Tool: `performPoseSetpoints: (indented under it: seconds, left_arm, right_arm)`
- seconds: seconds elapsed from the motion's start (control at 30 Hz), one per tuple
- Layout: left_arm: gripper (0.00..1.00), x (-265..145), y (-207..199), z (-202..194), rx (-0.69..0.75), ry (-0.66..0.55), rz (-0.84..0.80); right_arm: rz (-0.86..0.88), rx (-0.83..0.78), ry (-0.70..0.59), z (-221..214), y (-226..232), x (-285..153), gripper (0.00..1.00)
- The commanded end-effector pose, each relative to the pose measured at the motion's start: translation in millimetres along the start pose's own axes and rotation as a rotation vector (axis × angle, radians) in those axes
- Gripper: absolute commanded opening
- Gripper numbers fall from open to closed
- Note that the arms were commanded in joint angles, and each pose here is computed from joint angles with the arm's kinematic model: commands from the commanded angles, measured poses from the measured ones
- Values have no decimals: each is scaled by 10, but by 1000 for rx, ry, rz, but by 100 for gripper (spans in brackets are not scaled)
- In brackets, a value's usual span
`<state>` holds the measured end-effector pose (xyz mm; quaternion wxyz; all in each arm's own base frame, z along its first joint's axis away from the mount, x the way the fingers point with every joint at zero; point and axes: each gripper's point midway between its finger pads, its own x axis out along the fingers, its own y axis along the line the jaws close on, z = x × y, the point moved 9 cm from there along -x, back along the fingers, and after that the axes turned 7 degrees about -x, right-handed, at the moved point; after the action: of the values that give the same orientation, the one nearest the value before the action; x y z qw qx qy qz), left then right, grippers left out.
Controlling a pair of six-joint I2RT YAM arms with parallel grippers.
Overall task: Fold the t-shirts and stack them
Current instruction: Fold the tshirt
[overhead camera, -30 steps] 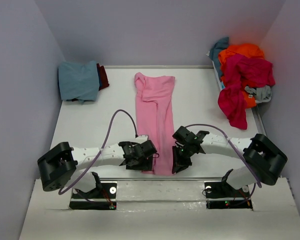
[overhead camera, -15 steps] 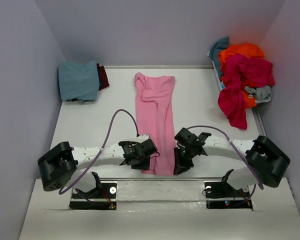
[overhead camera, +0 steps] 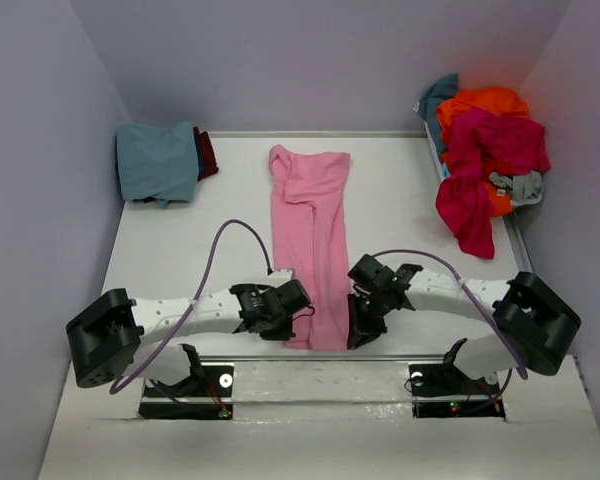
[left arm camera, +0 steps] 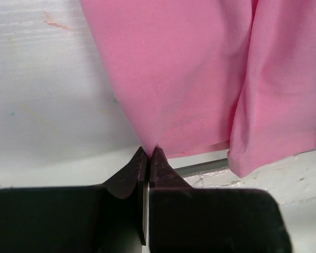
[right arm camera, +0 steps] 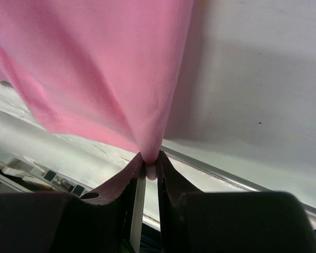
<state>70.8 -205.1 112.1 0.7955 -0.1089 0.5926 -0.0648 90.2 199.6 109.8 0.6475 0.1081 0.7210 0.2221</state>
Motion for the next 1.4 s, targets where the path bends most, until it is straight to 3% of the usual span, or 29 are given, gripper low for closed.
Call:
performPoseSetpoints:
  seconds: [0.0, 0.4, 0.6, 0.93, 1.37]
  left_arm:
    - [6, -73, 42, -68, 8, -10, 38]
    - [6, -253, -91, -417, 71, -2, 53]
    - [6, -526, -156, -426, 35, -53, 46]
    - [6, -886, -337, 72, -5, -277, 60]
    - [6, -704, -182, 855, -44, -388, 146]
  right_arm:
    - [19, -64, -55, 34, 176, -166, 20]
    - [4, -109, -91, -150, 358, -393, 20]
    - [13, -141, -150, -277, 524, -637, 20]
    - [-101, -182, -376, 50, 804, -980, 19]
    - [-211, -126, -503, 669, 840, -977, 20]
